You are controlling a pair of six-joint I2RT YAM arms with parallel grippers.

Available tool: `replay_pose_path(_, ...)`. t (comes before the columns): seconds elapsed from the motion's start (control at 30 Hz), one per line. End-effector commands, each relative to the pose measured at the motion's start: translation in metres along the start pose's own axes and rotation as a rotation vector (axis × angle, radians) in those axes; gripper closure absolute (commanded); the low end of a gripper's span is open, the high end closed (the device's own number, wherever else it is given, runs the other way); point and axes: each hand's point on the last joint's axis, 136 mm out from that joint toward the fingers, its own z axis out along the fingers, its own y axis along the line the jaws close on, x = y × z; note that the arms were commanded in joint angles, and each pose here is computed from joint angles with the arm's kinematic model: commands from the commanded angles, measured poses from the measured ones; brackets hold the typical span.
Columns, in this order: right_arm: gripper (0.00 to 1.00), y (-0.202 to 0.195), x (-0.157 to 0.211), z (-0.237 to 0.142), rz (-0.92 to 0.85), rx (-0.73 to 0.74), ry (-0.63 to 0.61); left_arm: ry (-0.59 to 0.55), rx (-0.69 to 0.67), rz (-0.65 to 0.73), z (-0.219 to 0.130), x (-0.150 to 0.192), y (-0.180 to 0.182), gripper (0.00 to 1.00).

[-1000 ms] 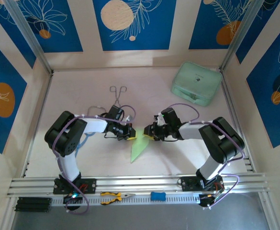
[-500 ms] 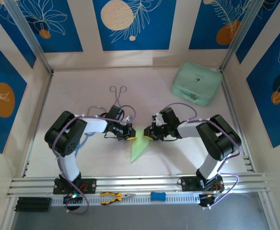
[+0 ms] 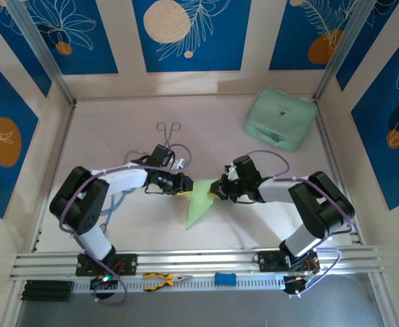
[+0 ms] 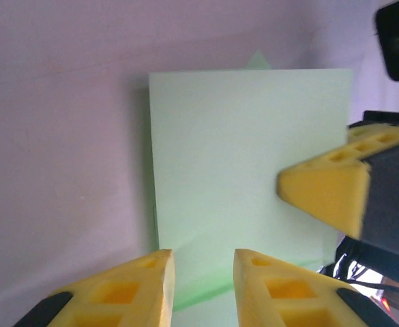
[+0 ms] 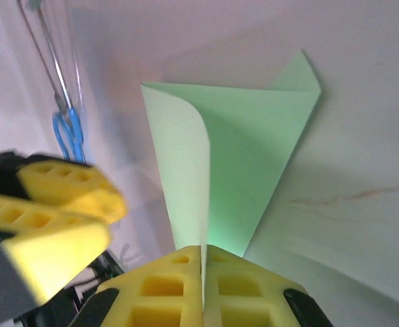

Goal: Fold a paper plane with a square sheet of paper (pick it up from the middle)
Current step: Fold the wing for the fifth time at the center of the table.

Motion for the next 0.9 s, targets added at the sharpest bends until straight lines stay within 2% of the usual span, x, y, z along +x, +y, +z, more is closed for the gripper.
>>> replay_pose_path(0.0,0.99,-0.010,-0.006,-0.007,0.132,0.049,-0.079,-0.028,-0.048,0.093,-0.008,0.006,-0.008,0.73)
replay_pose_path(0.1,1.00,-0.020,-0.006,-0.013,0.195,0.082,-0.120,-0.055,-0.077,0.196,-0.009,0.015,-0.017,0.77)
replay_pose_path(0.2,1.00,-0.026,-0.008,-0.019,0.253,0.089,-0.164,-0.085,-0.121,0.313,-0.010,0.025,-0.024,0.77)
replay_pose_path(0.5,1.00,-0.018,-0.009,-0.028,0.253,0.071,-0.169,-0.076,-0.298,0.631,0.009,0.053,-0.034,0.61)
replay_pose_path(0.6,1.00,-0.015,-0.010,-0.028,0.246,0.067,-0.162,-0.050,-0.339,0.688,0.019,0.060,-0.035,0.54)
replay_pose_path(0.87,1.00,-0.015,-0.011,-0.030,0.251,0.068,-0.156,-0.002,-0.452,0.794,0.038,0.073,-0.030,0.54)
